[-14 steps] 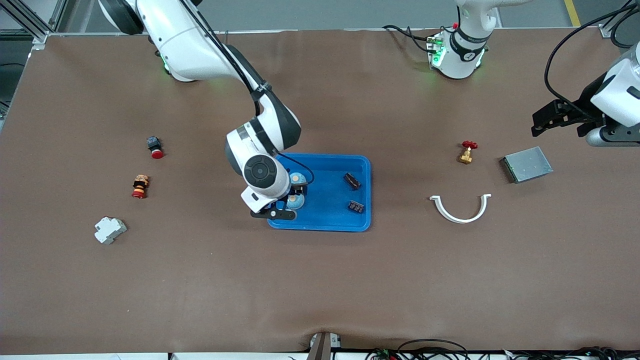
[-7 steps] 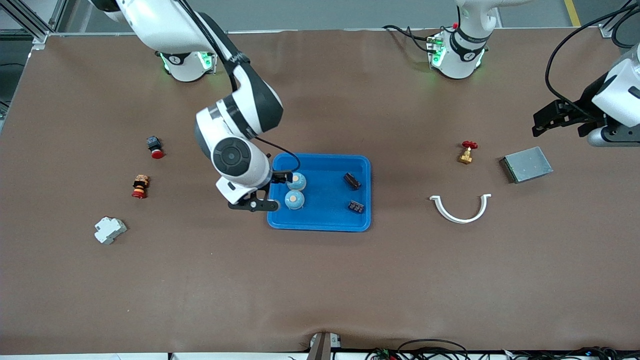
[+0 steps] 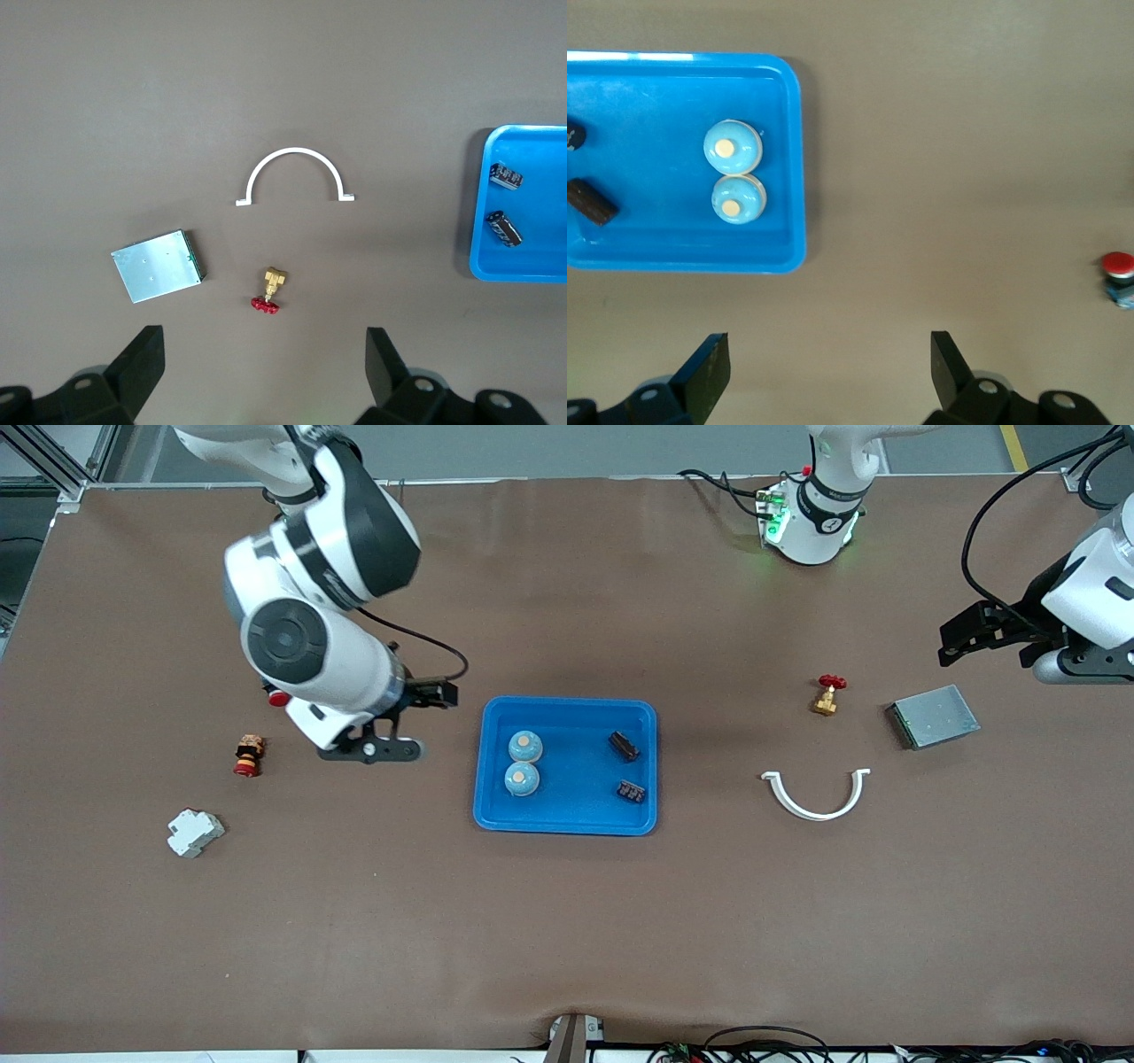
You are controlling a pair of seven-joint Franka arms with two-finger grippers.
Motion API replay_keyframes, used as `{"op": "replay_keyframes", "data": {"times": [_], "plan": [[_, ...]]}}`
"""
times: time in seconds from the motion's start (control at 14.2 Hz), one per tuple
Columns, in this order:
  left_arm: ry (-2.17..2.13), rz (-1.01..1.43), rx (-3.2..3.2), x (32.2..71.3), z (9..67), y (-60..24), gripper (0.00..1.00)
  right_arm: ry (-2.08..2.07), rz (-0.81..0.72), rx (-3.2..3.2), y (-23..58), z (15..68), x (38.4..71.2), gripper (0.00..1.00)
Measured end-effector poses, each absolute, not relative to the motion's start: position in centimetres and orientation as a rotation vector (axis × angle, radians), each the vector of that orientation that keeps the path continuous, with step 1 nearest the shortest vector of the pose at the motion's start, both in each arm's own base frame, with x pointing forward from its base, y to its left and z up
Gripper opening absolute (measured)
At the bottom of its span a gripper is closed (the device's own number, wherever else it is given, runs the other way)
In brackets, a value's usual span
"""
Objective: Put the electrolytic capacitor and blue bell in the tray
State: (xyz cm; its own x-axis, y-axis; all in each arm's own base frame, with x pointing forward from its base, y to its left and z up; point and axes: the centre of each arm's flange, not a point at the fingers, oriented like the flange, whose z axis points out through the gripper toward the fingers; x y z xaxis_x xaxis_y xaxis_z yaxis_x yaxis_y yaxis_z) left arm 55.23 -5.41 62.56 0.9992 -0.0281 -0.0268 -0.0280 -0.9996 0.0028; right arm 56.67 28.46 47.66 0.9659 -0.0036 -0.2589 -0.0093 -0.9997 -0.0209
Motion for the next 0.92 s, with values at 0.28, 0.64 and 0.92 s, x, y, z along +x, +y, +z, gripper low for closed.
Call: {"op": "replay_keyframes", "data": {"times": [0.28, 0.64, 0.92], "plan": [[-0.035, -0.036, 3.141, 55.3, 62.7, -5.1, 1.0, -0.034, 0.353, -3.066, 20.6, 51.8, 55.0, 1.0], [-0.037, -0.018, 3.149, 56.1, 62.9, -5.0, 1.0, 0.003, 0.24, -3.145, 14.5, 56.2, 53.3, 1.0], [-0.014, 0.01, 3.148, 56.3, 63.7, -4.1, 1.0, 0.068, 0.194, -3.152, 11.3, 57.4, 54.0, 1.0]]}}
